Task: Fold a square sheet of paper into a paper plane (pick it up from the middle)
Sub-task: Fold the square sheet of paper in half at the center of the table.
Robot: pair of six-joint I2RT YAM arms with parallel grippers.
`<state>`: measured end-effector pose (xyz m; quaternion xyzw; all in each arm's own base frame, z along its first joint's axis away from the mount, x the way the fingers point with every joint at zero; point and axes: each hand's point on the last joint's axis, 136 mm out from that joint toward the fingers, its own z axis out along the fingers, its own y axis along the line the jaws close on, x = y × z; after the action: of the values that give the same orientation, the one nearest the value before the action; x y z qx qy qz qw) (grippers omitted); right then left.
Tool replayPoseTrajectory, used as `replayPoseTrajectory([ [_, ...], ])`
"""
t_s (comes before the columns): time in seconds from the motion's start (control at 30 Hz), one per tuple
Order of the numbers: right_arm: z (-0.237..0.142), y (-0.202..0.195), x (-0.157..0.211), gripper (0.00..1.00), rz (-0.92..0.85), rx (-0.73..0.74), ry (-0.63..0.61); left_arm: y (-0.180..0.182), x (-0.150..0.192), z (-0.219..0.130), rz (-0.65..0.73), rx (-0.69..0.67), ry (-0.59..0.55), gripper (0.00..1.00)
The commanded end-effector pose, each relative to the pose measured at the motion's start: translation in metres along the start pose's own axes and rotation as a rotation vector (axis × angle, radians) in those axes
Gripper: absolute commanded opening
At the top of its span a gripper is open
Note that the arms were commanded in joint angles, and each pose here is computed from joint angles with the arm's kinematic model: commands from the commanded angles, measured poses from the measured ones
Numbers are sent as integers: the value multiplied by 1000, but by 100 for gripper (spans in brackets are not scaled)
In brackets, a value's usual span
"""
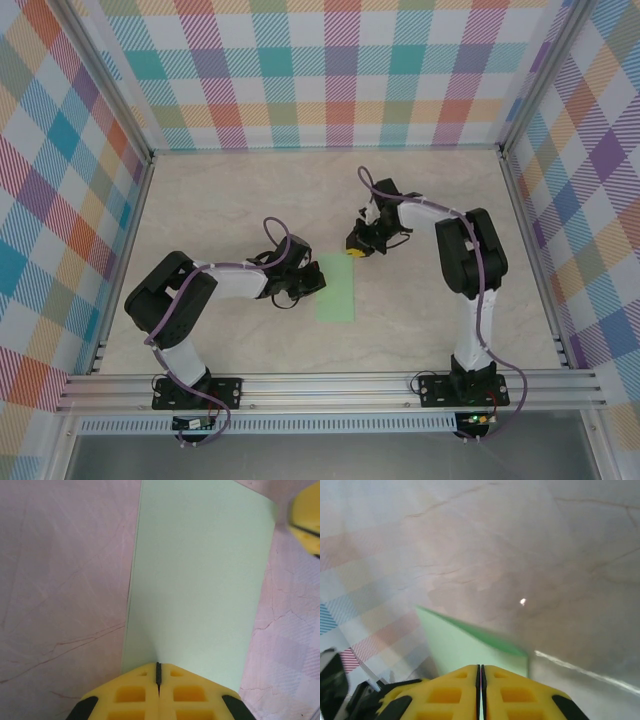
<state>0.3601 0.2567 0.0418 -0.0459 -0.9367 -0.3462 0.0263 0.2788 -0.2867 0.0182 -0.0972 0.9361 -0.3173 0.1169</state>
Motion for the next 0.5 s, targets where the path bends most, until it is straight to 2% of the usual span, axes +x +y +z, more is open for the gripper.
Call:
replayPoseTrajectory([
  [0.0,-24,32,-14,12,-132,-90,-106,62,32,2,-26,-219,81,0],
  [0.47,14,-9,-6,11,-58,-58,-62,60,31,1,-25,-214,77,0],
])
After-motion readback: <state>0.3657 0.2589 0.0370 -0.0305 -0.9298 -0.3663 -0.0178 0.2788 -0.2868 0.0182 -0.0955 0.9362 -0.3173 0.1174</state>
